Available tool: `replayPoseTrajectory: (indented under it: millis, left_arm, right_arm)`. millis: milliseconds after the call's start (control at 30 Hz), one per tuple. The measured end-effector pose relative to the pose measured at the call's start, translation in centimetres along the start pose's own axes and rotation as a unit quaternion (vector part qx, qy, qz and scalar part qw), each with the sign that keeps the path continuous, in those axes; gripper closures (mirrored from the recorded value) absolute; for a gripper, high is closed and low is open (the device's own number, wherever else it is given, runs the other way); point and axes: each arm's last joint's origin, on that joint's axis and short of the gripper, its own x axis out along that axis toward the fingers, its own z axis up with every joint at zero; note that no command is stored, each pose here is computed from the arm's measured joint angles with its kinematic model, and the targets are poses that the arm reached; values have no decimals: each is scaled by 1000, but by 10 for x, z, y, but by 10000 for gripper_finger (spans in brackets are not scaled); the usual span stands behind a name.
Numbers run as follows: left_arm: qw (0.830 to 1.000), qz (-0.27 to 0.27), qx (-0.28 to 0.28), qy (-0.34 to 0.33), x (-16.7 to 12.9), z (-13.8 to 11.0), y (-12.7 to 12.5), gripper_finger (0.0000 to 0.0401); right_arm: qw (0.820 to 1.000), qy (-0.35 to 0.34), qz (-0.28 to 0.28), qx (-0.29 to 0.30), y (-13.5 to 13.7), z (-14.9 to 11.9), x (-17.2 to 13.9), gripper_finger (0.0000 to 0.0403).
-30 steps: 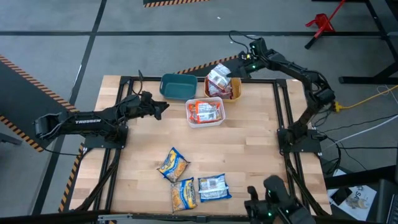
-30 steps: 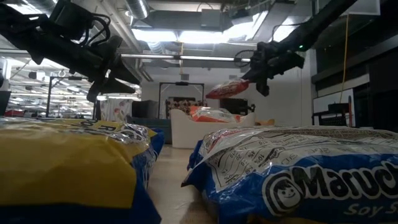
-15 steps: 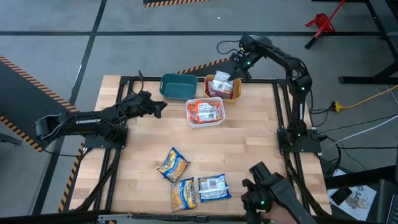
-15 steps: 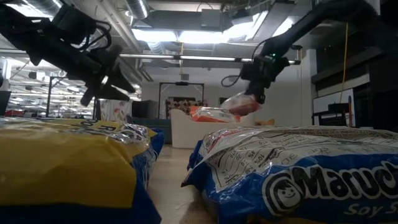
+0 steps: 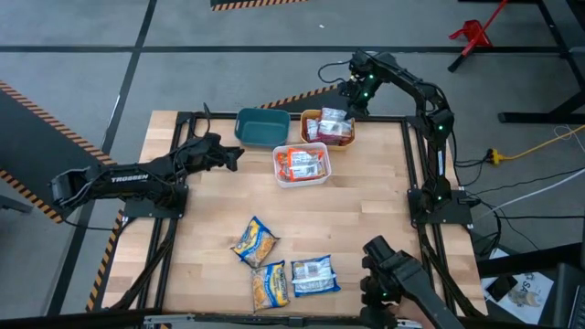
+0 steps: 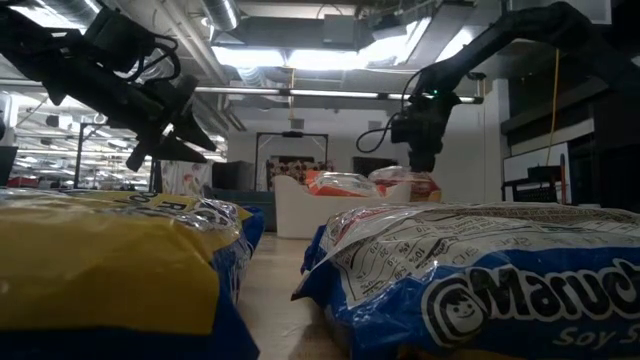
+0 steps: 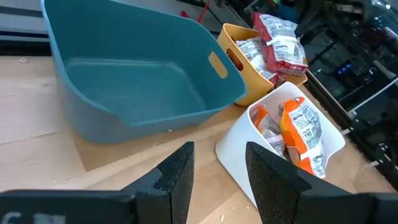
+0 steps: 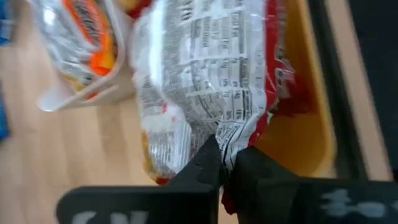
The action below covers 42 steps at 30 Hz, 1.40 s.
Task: Sort Maruchan noodles
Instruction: Put the red noodle pack into the yellow bin, then put the top right blue noodle pack into the blue bin
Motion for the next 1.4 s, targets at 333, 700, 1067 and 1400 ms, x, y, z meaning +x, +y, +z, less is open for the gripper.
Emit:
replayPoseTrajectory:
  millis: [333,700,1067,1400]
  left_arm:
    - [1000,7,2,-5,0,0,0,261]
    - [1000,11,9,-8,0,0,1,261]
    - [990,-106,37,84,-1,-6,-6,261]
    - [921,-236,93,297,-15,-43,-19,261]
  right_arm:
    - [999,9,-30,-20,4,9,7,282]
    - [989,54,-122,-62,27,39,8,203]
    - [990,-66,-122,-28,69,77,-56,160]
    - [996,-74,-7,-40,142,103,-38,157]
